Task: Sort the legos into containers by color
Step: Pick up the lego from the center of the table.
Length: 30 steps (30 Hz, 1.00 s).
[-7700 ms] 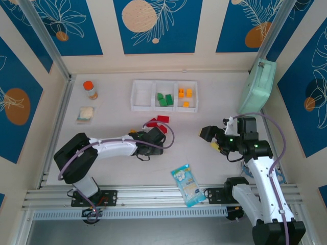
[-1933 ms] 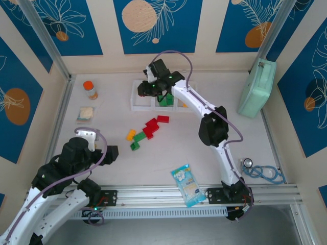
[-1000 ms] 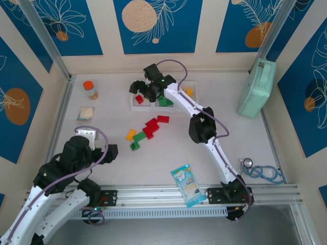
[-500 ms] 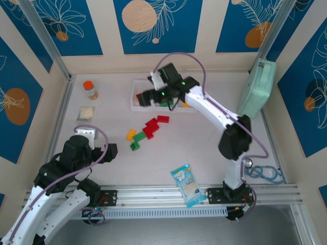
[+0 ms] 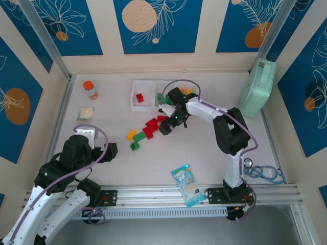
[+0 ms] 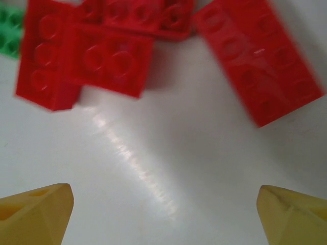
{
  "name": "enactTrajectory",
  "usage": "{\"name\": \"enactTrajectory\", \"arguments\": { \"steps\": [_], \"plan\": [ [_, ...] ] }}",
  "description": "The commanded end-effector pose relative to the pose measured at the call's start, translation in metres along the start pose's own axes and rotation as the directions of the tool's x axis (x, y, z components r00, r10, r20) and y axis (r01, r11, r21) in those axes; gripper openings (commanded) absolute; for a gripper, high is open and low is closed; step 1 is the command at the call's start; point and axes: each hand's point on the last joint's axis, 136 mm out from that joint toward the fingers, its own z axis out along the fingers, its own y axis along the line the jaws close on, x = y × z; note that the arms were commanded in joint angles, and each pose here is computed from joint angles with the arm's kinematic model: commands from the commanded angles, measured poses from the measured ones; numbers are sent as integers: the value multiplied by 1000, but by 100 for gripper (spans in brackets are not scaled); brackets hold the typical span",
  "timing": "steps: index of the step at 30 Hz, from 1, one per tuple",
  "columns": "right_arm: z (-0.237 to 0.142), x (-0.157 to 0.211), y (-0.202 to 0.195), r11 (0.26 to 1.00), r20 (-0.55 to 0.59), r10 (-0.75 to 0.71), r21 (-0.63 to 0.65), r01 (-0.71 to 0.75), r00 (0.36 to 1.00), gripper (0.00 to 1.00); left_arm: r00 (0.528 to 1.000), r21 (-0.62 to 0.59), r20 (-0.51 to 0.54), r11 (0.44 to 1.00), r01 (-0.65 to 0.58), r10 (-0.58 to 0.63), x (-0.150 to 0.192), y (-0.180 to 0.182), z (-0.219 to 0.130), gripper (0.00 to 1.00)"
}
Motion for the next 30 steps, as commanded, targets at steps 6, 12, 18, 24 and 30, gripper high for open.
{"name": "enactTrajectory", "arguments": {
  "steps": [6,12,18,24,30],
  "plan": [
    [14,-27,-25,993,1,-108,57,108,994,94,1000,-6,-21,1000,-4,4,1,0,7,99],
    [19,-43,-24,987,49,-161,31,159,986,94,998,-18,-56,1000,-4,3,4,1,13,99],
    [18,-52,-17,985,81,-163,-52,167,983,93,996,-37,-84,999,-1,-2,5,3,18,99],
    [31,-51,-16,978,44,-197,-54,199,979,92,995,-50,-102,999,2,-7,6,4,22,99],
    [35,-44,-15,984,19,-164,-72,164,986,88,994,-54,-107,999,4,-10,7,5,22,99]
  ]
}}
